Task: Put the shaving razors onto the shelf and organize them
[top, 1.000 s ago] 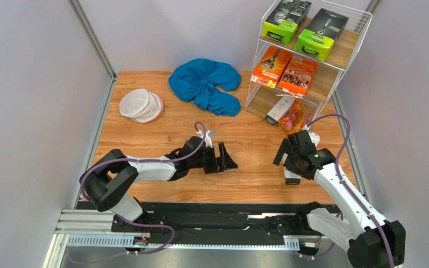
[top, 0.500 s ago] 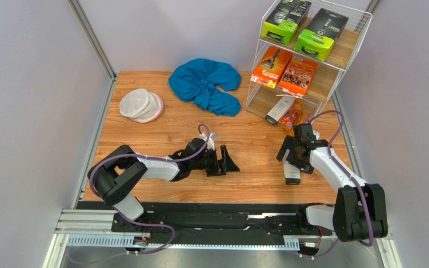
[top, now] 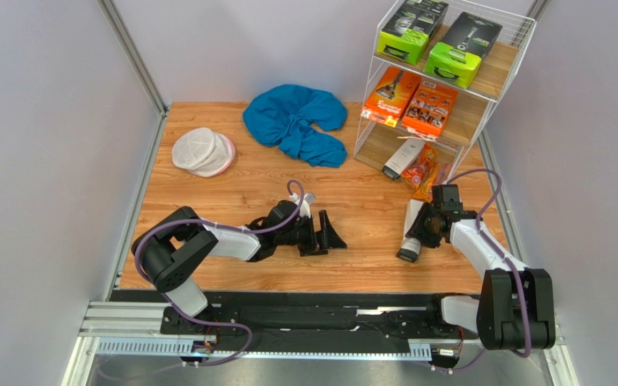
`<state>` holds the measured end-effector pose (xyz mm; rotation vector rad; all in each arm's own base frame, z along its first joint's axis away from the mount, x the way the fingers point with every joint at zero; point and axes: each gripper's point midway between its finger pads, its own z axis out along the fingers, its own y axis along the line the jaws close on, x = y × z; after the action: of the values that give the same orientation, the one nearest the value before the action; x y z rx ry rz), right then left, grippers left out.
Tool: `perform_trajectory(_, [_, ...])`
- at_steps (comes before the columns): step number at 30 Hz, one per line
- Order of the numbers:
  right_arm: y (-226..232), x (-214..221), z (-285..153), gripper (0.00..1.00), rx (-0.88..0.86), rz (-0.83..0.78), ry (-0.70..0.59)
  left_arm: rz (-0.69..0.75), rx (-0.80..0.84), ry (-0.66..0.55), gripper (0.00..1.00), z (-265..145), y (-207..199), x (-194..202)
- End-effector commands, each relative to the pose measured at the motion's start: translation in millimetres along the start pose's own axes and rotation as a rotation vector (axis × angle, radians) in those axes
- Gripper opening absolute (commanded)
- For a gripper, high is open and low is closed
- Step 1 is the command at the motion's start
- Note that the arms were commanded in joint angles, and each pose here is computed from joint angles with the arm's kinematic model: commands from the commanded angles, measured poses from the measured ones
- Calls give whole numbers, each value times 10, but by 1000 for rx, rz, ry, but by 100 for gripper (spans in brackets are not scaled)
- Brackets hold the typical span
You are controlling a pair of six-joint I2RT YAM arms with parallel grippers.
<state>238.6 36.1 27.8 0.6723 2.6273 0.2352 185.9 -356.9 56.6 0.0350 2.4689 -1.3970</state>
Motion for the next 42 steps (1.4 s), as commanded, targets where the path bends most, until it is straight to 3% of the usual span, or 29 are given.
perform_trajectory(1, [219, 26, -129, 21, -134, 55, -18, 42, 96, -40, 98, -31, -345, -100])
perform_trajectory(8, [530, -187, -813, 21, -343, 220, -212, 124, 206, -62, 98, -72, -920, -248])
perform_trajectory(14, [617, -323, -1363, 21, -509, 418, -382, 202, 254, -164, 98, -154, -1332, -483])
perform_trajectory(18, [641, -340, -1562, 21, -591, 560, -409, 285, 244, -206, 98, -145, -1498, -592])
perform_trajectory(25, [595, -389, -1817, 21, -680, 668, -492, 438, 300, -234, 98, -1, -1923, -631])
perform_trajectory(42, [700, -420, -1977, 23, -736, 679, -471, 597, 417, -74, 99, 291, -2445, -236])
